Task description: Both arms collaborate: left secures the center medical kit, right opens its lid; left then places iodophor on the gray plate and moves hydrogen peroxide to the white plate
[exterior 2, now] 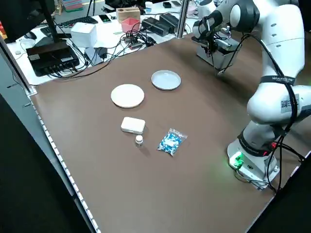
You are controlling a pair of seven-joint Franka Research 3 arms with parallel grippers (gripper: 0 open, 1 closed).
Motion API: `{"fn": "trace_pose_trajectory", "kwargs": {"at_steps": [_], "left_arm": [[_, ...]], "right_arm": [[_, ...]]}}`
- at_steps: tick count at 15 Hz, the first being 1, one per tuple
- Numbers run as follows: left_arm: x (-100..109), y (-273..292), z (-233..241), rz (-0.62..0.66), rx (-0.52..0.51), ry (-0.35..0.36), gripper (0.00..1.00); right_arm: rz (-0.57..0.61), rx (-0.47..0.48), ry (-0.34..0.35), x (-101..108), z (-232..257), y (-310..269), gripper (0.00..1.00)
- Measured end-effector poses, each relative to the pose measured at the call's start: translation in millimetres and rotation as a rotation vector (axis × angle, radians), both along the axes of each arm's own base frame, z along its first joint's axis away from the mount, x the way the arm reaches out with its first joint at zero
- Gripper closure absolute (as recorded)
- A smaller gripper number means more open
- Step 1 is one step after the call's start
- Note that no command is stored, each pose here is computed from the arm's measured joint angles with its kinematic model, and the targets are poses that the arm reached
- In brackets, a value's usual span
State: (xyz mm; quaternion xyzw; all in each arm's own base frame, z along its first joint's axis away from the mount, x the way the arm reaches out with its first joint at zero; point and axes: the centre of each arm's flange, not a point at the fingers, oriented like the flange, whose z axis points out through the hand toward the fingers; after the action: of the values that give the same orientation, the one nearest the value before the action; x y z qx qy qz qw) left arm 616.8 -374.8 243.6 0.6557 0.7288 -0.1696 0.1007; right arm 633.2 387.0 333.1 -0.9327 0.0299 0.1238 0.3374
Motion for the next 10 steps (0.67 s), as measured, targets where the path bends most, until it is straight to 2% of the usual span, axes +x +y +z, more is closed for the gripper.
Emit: {"fn": "trace_pose_trajectory", "kwargs": {"at_steps": [10], "left_arm": [[0.0,-0.3,0.6,0.001,-0.001,0.0,0.68]], "right_arm": [[0.026,0.007,0.048,7.9,14.0,-26.7,0.87]]}}
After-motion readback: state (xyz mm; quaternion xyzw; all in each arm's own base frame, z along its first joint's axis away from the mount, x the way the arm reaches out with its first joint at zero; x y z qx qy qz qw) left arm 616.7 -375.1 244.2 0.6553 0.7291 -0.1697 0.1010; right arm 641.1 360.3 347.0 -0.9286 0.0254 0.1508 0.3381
